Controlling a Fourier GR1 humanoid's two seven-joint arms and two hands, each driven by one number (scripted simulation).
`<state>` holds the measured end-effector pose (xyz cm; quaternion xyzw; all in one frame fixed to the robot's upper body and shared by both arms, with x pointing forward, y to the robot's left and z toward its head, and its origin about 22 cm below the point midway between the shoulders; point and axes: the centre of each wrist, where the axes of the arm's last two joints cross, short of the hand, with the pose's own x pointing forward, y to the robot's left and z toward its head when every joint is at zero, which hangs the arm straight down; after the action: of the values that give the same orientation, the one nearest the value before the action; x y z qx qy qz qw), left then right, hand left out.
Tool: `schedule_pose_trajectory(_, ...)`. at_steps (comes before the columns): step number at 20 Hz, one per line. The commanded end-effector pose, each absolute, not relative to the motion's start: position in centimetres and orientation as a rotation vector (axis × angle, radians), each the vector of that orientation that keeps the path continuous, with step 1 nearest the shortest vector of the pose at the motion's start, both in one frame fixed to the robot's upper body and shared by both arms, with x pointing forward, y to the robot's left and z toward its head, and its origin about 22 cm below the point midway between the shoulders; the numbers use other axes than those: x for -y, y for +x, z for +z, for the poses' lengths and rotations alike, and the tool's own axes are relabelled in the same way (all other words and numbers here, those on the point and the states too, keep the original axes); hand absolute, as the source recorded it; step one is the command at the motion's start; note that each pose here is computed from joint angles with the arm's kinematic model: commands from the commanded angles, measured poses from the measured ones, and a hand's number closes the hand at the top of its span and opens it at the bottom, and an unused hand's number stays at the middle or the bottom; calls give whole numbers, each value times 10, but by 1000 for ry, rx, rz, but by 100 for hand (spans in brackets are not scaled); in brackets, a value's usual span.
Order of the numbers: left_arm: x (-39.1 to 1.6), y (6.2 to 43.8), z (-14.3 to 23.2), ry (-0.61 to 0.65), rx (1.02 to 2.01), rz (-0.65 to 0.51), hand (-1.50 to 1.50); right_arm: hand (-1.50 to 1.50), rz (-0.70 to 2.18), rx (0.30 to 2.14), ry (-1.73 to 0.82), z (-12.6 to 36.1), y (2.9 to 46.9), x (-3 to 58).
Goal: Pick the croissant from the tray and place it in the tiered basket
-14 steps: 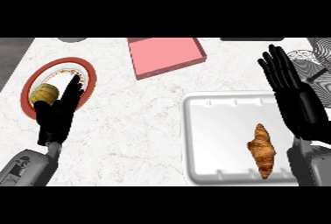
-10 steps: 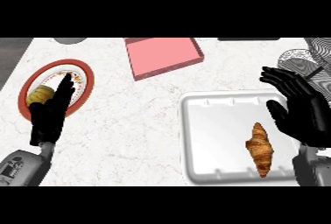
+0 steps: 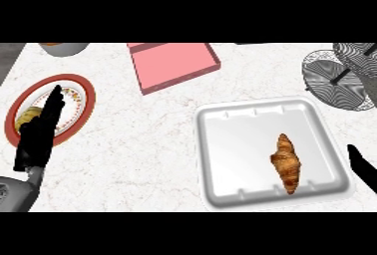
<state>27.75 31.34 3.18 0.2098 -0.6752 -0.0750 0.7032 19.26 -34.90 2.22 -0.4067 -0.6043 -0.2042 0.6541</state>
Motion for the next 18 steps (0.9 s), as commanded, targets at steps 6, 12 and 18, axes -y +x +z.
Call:
schedule_pose_trajectory(6,-305,273,26,455,1528,-212,0,-150,-235,1062,-1057,51,127,312)
schedule_pose_trajectory(12,-295,276,31,428,1545,-255,0,-150,55,807,-1026,100,131,308)
schedule_pose_trajectory(18,-281,291,42,413,1566,-265,0,-150,28,679,-1021,151,175,280)
